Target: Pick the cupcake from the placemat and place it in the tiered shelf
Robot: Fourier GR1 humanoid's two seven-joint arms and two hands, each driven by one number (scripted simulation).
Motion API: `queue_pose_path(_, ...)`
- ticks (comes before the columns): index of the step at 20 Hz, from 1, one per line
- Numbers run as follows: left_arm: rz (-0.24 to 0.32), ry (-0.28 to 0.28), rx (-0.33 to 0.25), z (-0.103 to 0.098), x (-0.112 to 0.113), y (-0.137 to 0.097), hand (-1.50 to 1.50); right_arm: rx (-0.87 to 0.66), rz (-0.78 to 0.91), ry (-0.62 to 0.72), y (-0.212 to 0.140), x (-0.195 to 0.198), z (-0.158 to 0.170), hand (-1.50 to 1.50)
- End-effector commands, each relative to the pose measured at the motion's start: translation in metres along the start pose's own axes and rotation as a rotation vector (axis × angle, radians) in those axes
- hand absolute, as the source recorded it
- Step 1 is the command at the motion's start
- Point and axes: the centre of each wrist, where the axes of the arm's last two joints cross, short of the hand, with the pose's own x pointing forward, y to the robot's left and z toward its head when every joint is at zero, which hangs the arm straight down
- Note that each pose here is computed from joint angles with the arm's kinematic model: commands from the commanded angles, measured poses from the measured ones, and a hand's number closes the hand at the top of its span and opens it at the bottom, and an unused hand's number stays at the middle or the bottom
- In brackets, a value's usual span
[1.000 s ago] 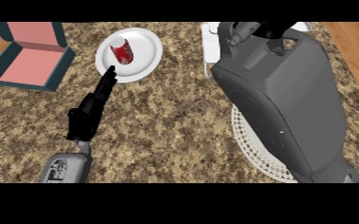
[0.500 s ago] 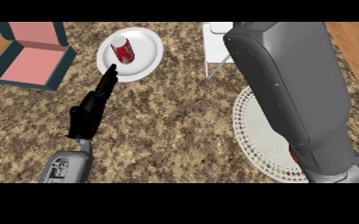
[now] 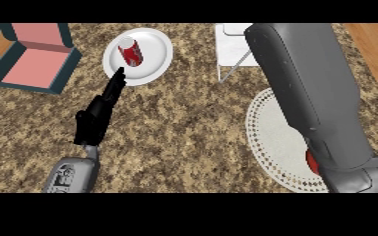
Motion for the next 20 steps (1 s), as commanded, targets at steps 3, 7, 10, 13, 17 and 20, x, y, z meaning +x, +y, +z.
queue_pose_path(3, -0.019, -0.010, 0.003, -0.003, -0.004, -0.010, 0.00, -0.044, -0.241, 0.067, 0.019, -0.021, -0.005, 1.50)
queue_pose_path(7, 0.009, 0.014, 0.001, -0.003, 0.013, -0.005, 0.00, -0.036, -0.255, 0.043, 0.025, -0.058, -0.018, 1.50)
queue_pose_path(10, 0.002, 0.001, -0.004, 0.002, 0.012, -0.006, 0.00, -0.041, -0.267, 0.040, 0.034, -0.052, -0.032, 1.50)
queue_pose_path(13, -0.001, -0.007, -0.003, 0.013, -0.002, -0.017, 0.00, -0.040, -0.259, 0.047, 0.034, -0.066, -0.039, 1.50)
queue_pose_path(17, -0.002, 0.009, 0.008, 0.000, 0.002, -0.008, 0.00, -0.075, 0.017, 0.182, 0.042, -0.091, -0.041, -1.50)
queue_pose_path(20, 0.001, 0.017, 0.021, -0.003, 0.014, -0.010, 0.00, -0.084, 0.022, 0.247, 0.039, -0.084, -0.040, -1.50)
